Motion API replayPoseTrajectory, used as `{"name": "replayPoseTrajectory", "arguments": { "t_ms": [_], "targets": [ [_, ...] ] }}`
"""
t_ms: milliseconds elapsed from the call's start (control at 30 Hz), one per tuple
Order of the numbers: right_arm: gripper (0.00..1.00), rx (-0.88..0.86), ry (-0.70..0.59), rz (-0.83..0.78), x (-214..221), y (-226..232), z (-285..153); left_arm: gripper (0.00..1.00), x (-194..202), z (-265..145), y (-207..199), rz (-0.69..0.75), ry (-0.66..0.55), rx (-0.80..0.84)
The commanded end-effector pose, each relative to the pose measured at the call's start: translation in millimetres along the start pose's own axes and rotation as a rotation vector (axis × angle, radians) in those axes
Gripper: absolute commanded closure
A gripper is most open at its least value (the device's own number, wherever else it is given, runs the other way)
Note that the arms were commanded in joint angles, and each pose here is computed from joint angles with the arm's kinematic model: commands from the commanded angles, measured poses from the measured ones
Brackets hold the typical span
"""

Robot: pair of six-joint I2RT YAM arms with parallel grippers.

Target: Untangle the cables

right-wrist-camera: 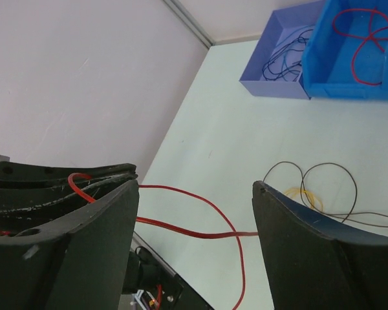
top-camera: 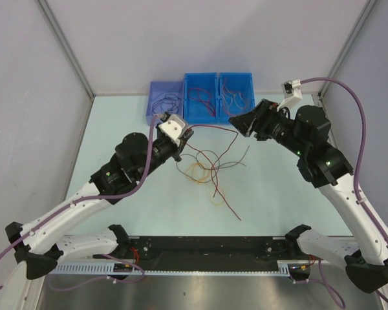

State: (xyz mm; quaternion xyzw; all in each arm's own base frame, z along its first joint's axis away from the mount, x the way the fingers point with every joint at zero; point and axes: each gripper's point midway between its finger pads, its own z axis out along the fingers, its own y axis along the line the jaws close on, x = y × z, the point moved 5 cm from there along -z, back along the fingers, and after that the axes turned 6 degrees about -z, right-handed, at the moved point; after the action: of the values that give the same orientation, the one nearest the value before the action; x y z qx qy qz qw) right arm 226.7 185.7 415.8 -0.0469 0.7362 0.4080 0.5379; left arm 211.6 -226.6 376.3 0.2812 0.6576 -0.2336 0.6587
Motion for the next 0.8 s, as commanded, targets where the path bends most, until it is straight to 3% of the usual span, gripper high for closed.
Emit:
{"name": "replayPoseTrajectory", "arguments": {
  "t_ms": [0,200,567,767],
  "targets": [
    [0.24,-0.019,0.008,-0.044,4,-2,-2,1.0,-22,-6,3,-0.021,-0.061,-0.007],
    [0.29,0.029,-0.002,-0.073,21,-24,-23,1.0,-18,-7,4,-0.013,-0.033,-0.014],
    [0.46,-0.169,0.078,-0.076,58,-17,-23,1.0,-16,-7,7,-0.025,-0.024,-0.047],
    [0.44,-0.062,0.01,-0.069,65,-36,-36,1.0,-13,-5,17,-0.021,0.023,-0.109]
  ]
}}
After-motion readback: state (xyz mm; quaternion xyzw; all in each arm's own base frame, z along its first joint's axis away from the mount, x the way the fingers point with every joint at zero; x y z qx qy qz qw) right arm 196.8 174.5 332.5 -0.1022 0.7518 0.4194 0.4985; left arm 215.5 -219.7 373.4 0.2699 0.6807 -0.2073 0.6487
